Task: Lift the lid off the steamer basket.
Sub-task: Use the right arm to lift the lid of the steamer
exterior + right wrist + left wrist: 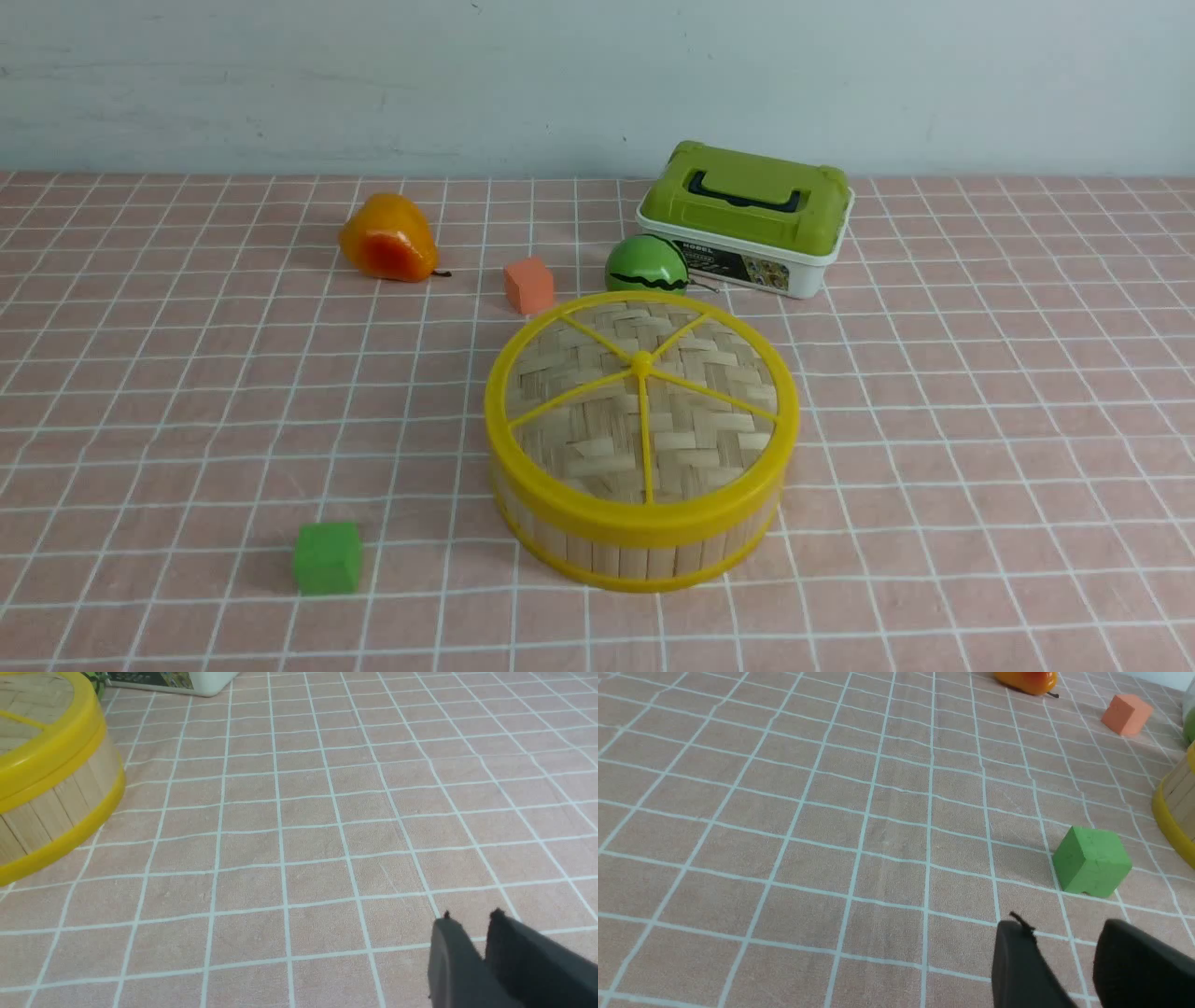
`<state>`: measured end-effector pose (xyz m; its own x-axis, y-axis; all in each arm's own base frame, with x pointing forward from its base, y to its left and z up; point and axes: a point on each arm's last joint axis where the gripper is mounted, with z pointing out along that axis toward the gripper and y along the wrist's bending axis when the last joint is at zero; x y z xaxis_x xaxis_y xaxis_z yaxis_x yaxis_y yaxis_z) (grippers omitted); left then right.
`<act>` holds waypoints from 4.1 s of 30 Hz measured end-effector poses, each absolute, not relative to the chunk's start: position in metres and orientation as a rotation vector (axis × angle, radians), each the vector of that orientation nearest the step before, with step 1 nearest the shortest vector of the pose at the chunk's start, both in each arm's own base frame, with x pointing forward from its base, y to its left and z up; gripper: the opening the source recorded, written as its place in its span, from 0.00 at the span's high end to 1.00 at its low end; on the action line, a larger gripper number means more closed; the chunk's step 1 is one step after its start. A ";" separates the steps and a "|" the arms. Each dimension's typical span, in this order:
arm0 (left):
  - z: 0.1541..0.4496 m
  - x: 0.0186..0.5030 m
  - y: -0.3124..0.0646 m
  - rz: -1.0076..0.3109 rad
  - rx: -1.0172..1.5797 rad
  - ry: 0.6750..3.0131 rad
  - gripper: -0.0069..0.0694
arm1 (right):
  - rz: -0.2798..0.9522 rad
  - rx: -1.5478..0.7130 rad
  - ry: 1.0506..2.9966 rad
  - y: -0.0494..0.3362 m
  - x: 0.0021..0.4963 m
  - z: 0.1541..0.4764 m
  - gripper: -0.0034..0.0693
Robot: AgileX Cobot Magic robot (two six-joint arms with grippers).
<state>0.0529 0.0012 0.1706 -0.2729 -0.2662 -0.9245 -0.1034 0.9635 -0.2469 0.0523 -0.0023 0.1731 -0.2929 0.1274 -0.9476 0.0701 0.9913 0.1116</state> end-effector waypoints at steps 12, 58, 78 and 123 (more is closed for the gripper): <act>0.171 0.053 0.001 -0.160 -0.270 1.849 0.60 | 0.056 0.143 1.870 -0.002 0.052 0.173 0.82; 0.171 0.053 0.001 -0.160 -0.270 1.849 0.60 | 0.895 0.787 1.634 0.016 0.054 0.184 0.74; 0.171 0.053 0.001 -0.160 -0.270 1.849 0.60 | 0.296 -0.621 2.404 0.040 0.151 0.358 0.98; 0.171 0.053 0.001 -0.160 -0.270 1.849 0.60 | 0.337 -0.929 2.532 0.247 0.412 0.272 0.44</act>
